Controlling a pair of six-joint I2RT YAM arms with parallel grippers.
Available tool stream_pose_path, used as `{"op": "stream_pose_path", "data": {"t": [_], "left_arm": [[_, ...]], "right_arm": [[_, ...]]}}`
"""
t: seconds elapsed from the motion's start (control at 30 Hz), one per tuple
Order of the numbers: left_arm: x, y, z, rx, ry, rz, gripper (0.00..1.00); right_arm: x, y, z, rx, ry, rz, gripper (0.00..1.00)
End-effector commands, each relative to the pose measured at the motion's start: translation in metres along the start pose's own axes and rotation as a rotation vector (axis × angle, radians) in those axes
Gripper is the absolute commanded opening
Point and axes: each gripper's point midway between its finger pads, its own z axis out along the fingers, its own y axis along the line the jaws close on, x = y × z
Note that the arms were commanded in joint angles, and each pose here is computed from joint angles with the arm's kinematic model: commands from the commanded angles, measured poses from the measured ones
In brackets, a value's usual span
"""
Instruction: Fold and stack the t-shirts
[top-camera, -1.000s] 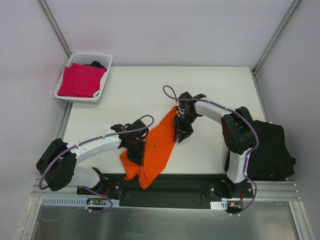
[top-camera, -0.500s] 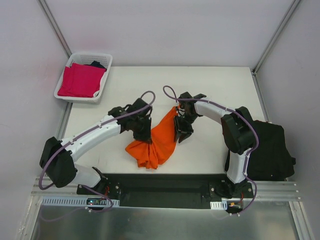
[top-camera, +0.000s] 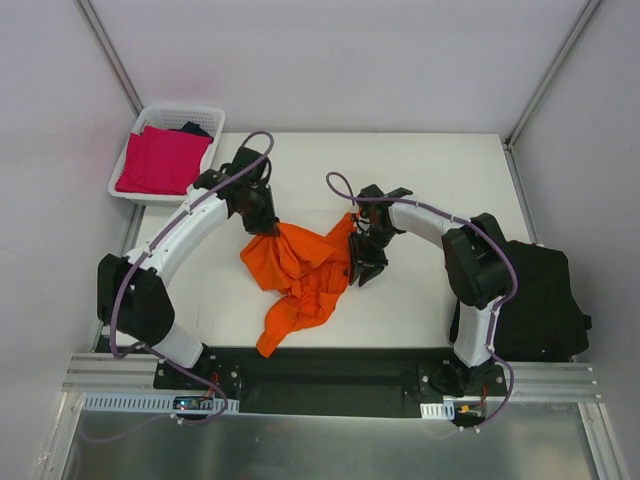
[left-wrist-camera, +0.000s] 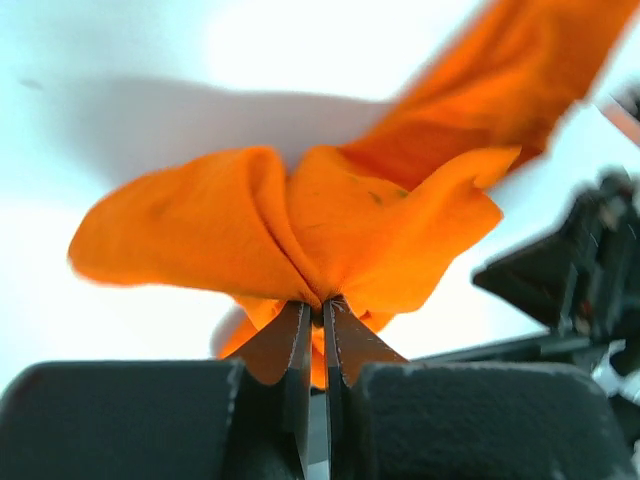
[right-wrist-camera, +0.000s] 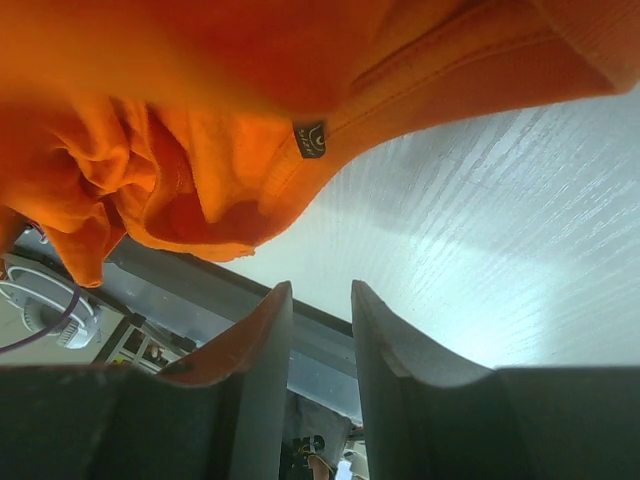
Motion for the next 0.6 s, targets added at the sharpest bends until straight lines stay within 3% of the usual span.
{"op": "stream_pose_path", "data": {"t": [0.0, 0.4, 0.57], "left_arm": [[-0.035, 0.033, -0.013, -0.093, -0.08, -0.072, 0.0], [-0.105, 0.079, -0.019, -0.218, -0.186, -0.16, 0.0], [-0.124, 0.099, -0.004, -0.269, -0.159, -0.191, 0.02]], "right_arm": [[0.01, -0.004, -0.007, 0.015, 0.003, -0.012, 0.33], [0.008, -0.007, -0.011, 0.017, -0.001, -0.006, 0.33], [0.006, -0.009, -0.012, 0.017, 0.0, -0.005, 0.33]]}}
